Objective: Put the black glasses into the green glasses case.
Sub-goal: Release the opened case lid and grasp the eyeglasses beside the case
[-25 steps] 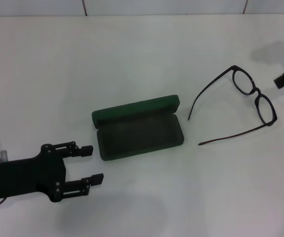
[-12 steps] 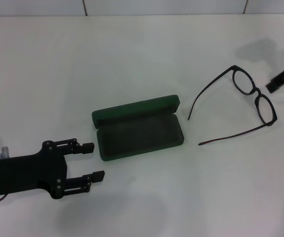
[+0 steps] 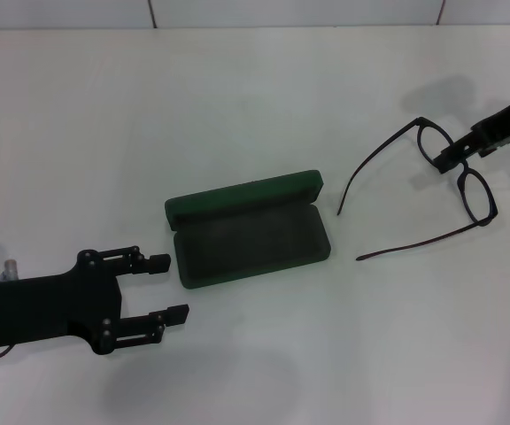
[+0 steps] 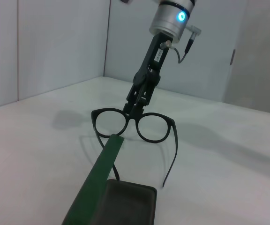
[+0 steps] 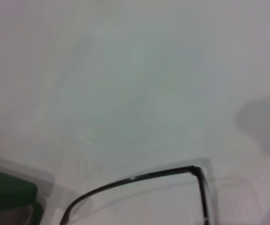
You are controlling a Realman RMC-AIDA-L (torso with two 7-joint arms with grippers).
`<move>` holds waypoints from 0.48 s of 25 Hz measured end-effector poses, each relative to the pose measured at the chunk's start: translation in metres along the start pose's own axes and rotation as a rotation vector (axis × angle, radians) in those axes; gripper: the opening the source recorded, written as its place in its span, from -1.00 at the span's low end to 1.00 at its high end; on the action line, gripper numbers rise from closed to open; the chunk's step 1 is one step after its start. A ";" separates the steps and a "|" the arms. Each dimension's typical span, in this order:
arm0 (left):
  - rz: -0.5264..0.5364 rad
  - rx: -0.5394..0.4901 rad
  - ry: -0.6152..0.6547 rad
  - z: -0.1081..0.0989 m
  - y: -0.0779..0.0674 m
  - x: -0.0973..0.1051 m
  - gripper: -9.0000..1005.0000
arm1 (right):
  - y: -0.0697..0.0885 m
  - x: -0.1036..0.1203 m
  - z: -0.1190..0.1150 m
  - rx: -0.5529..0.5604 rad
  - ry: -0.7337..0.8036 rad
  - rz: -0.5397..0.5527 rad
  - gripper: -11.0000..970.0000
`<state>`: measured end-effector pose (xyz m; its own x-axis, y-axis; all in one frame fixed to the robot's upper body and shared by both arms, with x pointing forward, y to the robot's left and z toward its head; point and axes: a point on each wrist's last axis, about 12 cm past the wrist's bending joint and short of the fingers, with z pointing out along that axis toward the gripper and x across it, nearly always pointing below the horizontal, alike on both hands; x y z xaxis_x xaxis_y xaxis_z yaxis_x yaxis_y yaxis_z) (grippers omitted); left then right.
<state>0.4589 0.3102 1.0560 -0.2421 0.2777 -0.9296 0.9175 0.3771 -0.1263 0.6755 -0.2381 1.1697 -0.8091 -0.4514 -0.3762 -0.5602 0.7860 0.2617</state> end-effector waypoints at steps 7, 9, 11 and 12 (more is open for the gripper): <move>-0.003 0.001 0.000 0.000 0.000 0.000 0.37 | 0.007 0.002 0.013 -0.002 0.002 -0.010 0.68; -0.002 0.001 0.001 0.000 0.001 0.000 0.37 | 0.007 0.003 0.014 -0.002 0.002 -0.006 0.67; -0.001 0.002 0.002 0.000 0.001 -0.001 0.37 | 0.005 0.007 0.016 -0.003 0.005 0.002 0.67; 0.000 0.003 0.002 0.001 0.001 -0.001 0.37 | 0.004 0.009 0.016 -0.003 0.007 0.005 0.66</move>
<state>0.4605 0.3098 1.0565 -0.2422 0.2794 -0.9291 0.9186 0.3744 -0.1269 0.6687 -0.2319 1.1530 -0.8133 -0.4502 -0.3685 -0.5564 0.7869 0.2667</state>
